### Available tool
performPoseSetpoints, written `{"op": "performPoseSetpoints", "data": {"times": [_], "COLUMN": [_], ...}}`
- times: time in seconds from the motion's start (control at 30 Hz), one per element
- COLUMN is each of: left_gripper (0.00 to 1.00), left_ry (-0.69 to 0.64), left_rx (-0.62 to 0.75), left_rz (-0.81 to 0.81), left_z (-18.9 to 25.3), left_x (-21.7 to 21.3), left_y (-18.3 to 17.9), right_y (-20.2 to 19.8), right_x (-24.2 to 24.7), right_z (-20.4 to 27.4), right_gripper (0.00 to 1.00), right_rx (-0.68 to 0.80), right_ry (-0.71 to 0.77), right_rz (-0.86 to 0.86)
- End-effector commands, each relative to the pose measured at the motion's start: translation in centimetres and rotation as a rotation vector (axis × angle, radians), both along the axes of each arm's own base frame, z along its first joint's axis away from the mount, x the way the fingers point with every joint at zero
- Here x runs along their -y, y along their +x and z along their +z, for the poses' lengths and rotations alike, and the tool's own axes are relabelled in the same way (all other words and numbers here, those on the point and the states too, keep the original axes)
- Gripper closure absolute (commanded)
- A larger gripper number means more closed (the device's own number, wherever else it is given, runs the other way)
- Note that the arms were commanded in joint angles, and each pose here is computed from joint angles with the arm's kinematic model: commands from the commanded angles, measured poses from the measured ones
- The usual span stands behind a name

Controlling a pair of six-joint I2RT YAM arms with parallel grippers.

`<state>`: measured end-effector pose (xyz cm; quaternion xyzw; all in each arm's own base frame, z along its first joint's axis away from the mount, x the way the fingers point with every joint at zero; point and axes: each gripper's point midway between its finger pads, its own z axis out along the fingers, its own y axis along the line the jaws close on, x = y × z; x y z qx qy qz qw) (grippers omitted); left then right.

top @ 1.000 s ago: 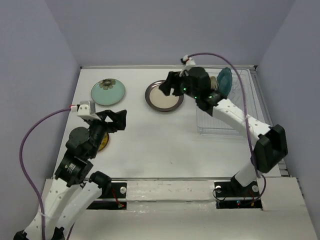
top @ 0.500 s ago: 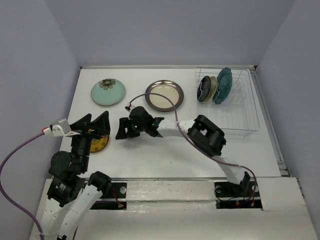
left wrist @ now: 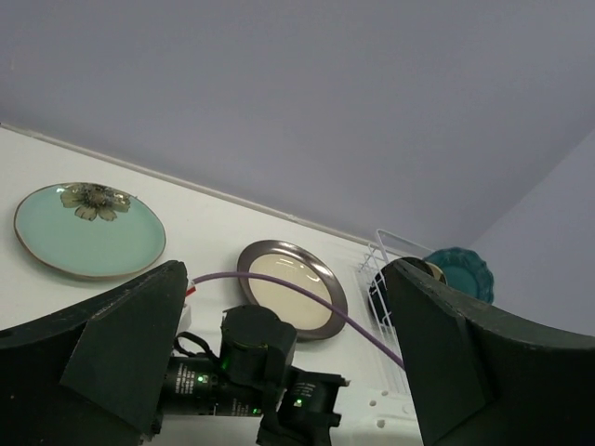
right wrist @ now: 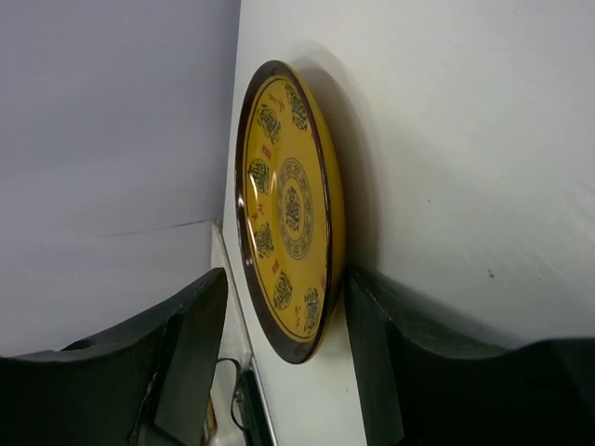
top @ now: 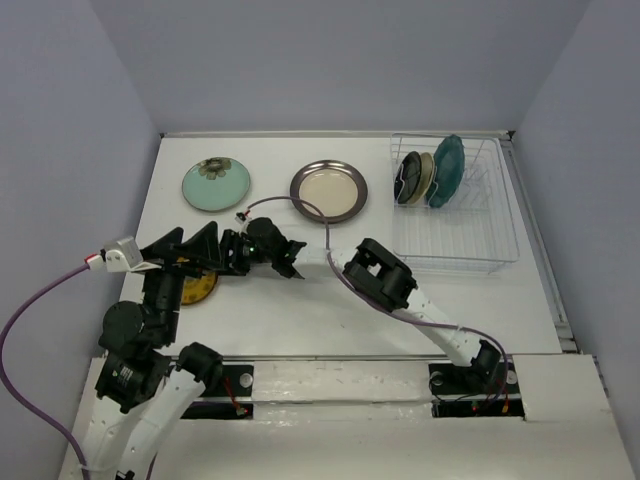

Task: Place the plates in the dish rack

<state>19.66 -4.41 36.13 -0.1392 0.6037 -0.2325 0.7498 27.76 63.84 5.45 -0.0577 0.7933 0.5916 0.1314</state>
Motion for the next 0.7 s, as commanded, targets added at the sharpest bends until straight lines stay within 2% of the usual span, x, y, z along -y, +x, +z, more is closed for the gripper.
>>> {"op": "performPoseSetpoints", "data": {"times": [0.0,0.1,0.13,0.2,0.23,0.27,0.43,0.53,0.57,0.67], "left_gripper": [0.01,0.01,0.01,0.01,0.01,0.01,0.01,0.01,0.01,0.01], "left_ry": [-0.032,-0.034,-0.032,-0.030,-0.028,-0.027,-0.013,-0.007,-0.005,-0.005], "left_rx": [0.045,0.048,0.046,0.044,0.044,0.040,0.016,0.008,0.006,0.004], "left_rz": [0.010,0.011,0.013,0.011,0.013,0.016,0.025,0.036,0.046,0.048], "left_z": [1.2,1.2,1.2,1.1,1.1,1.0,0.5,0.4,0.4,0.4], "left_x": [-0.2,-0.2,-0.3,-0.2,-0.2,-0.3,-0.2,-0.3,-0.5,-0.5], "left_y": [0.0,0.0,0.1,0.1,0.1,0.2,0.7,0.8,0.9,0.9], "right_y": [-0.3,0.2,0.2,0.2,0.2,0.2,0.8,1.7,1.9,4.4], "right_x": [-0.2,-0.5,-0.5,-0.5,-0.5,-0.3,0.7,2.7,3.6,9.0], "right_z": [-3.4,-3.2,-3.2,-3.2,-3.0,-3.2,0.5,4.7,9.4,10.5], "right_gripper": [0.43,0.52,0.67,0.80,0.90,0.93,0.93,0.93,0.93,0.93], "right_rx": [-0.066,-0.052,-0.048,-0.049,-0.046,-0.042,0.098,0.256,0.328,0.488], "right_ry": [-0.062,-0.100,-0.103,-0.104,-0.101,-0.110,-0.109,-0.122,-0.086,-0.210], "right_rz": [-0.028,-0.033,-0.035,-0.031,-0.031,-0.036,-0.054,-0.106,-0.137,-0.269]}}
